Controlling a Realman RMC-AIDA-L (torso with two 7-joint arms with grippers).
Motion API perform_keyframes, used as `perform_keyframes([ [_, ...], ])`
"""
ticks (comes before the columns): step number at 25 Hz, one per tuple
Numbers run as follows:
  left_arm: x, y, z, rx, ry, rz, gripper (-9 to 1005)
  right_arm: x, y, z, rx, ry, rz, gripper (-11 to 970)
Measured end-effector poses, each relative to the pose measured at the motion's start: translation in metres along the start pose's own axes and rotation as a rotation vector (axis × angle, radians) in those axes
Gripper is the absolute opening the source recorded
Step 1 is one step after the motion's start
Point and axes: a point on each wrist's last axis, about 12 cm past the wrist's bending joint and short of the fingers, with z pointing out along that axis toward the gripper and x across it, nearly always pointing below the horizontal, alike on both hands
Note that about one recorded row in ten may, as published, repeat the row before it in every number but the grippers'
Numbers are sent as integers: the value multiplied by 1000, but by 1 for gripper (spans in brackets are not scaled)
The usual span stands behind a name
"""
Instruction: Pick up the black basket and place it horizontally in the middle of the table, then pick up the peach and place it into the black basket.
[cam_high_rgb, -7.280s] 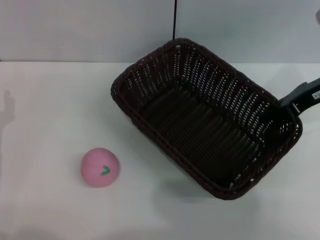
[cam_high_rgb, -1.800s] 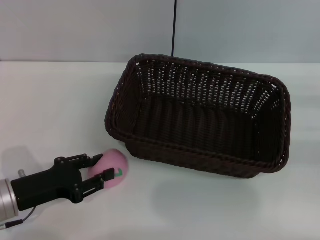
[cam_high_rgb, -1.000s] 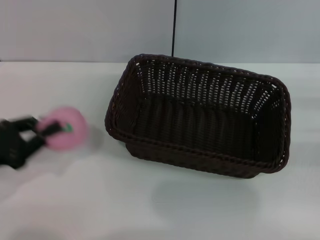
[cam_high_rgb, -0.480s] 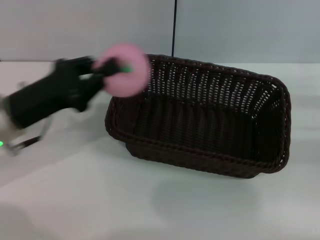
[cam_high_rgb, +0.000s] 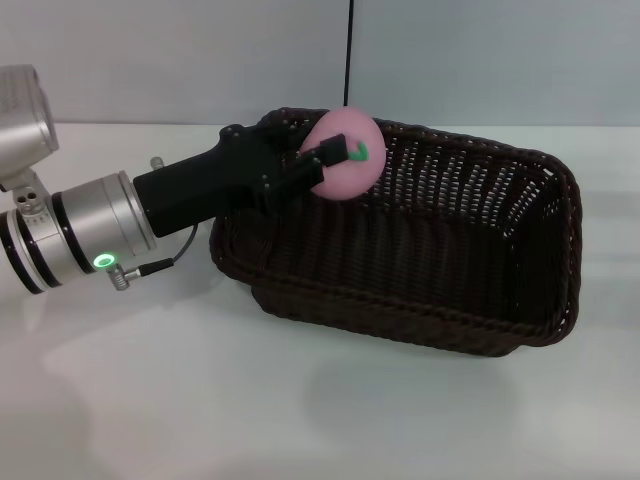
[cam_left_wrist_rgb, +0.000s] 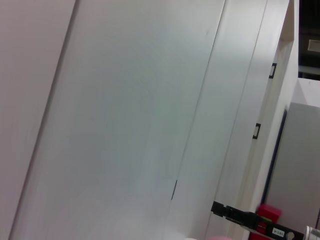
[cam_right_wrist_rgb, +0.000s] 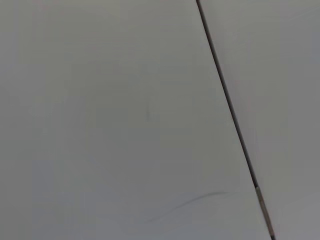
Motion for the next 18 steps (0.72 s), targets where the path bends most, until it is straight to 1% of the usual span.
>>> perform_keyframes([
  [5,1,1,-2,-15,-10,1,297,1,2,1,-5,5,3,505],
  [7,1,1,-3,-18,-10,1,507,1,3,3,-7,6,2,505],
  [13,0,1,-7,-29,-26,1,636,1,6,7,-20,8,0,506],
  [15,-1,1,-13,-56,-69,10,679,1,7,7,-22,9,1,506],
  [18,-1,0,-33,-138,-178,48,744,2,6,7,-21,11,1,506],
])
